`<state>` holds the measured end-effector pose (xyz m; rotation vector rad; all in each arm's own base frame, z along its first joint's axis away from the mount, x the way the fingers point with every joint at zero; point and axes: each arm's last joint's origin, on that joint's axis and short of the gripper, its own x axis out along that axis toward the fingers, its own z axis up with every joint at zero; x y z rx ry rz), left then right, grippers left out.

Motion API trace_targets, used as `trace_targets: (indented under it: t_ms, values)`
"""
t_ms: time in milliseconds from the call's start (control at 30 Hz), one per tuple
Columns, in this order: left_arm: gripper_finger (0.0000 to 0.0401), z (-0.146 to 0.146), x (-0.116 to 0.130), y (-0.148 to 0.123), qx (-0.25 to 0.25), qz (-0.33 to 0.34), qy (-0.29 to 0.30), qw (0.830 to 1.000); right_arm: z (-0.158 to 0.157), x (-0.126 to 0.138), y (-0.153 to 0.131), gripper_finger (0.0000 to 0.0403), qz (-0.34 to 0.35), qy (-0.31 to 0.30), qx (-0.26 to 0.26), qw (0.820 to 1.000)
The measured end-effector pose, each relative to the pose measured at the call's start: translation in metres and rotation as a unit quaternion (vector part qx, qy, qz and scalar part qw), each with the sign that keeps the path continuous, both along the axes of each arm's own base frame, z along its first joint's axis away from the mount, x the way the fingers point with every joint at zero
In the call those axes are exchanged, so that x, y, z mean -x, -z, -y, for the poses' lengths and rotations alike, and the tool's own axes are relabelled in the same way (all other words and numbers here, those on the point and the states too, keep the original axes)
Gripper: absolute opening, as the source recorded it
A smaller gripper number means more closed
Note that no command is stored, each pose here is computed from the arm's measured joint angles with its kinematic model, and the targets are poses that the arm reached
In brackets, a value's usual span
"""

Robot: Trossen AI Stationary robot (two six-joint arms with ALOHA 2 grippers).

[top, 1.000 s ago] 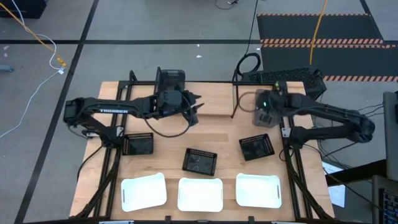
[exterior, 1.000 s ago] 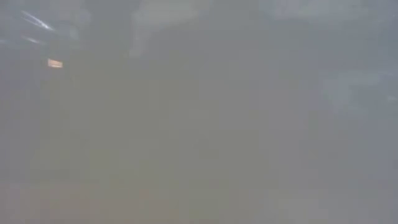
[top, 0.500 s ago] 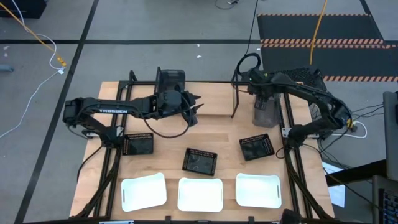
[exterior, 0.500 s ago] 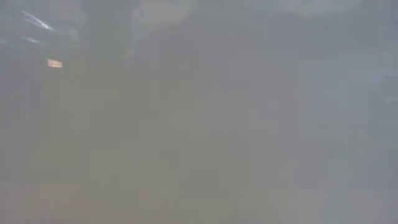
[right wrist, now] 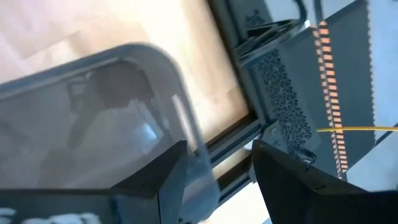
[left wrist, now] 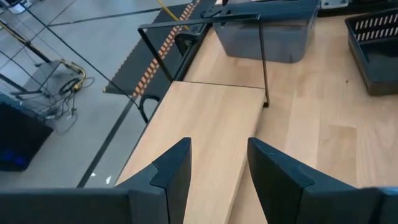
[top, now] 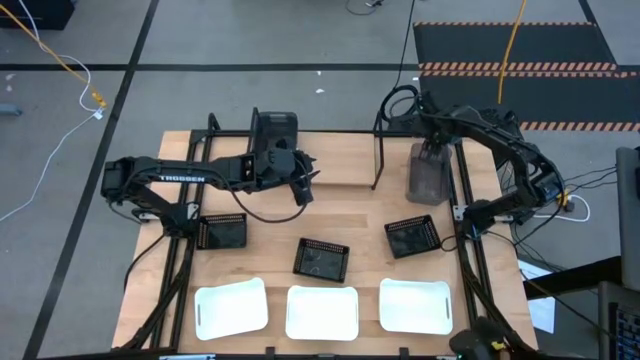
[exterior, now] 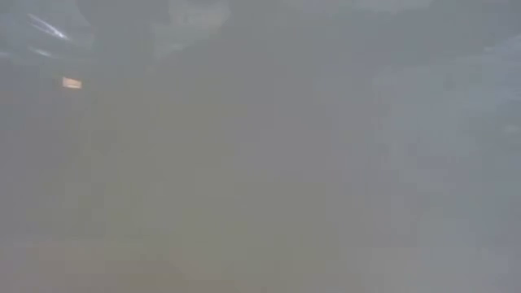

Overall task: Stack baskets on shelf by color
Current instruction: Stack the gray bin on top of the gray bin

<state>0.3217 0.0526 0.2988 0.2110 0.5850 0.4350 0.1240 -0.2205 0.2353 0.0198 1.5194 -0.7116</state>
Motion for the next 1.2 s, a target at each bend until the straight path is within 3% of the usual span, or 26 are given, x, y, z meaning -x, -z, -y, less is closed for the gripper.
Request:
trace_targets:
  t_ms: [333,767,900,1067,1200]
  values:
    - [0.0159,-0.001,0.0,0.0,-0.001,0.003,-0.005,1.0,0.011,0.006,0.008,0.0169,0.07,0.056,-0.025,0.996]
    - [0.0159,-0.001,0.001,0.001,0.003,-0.002,-0.008,1.0,0.03,0.002,0.034,0.0164,0.068,0.083,-0.045,0.993]
    - [0.0159,-0.001,0.001,0.0,0.004,-0.002,-0.009,1.0,0.03,0.003,0.034,0.0125,0.069,0.085,-0.044,0.993]
    - [0.0159,-0.001,0.001,0.001,0.009,-0.002,-0.012,1.0,0.029,0.003,0.034,0.0024,0.064,0.085,-0.048,0.993]
    - [0.0159,-0.001,0.0,0.0,0.012,0.009,-0.014,1.0,0.024,0.005,0.03,0.001,0.057,0.104,-0.044,0.992]
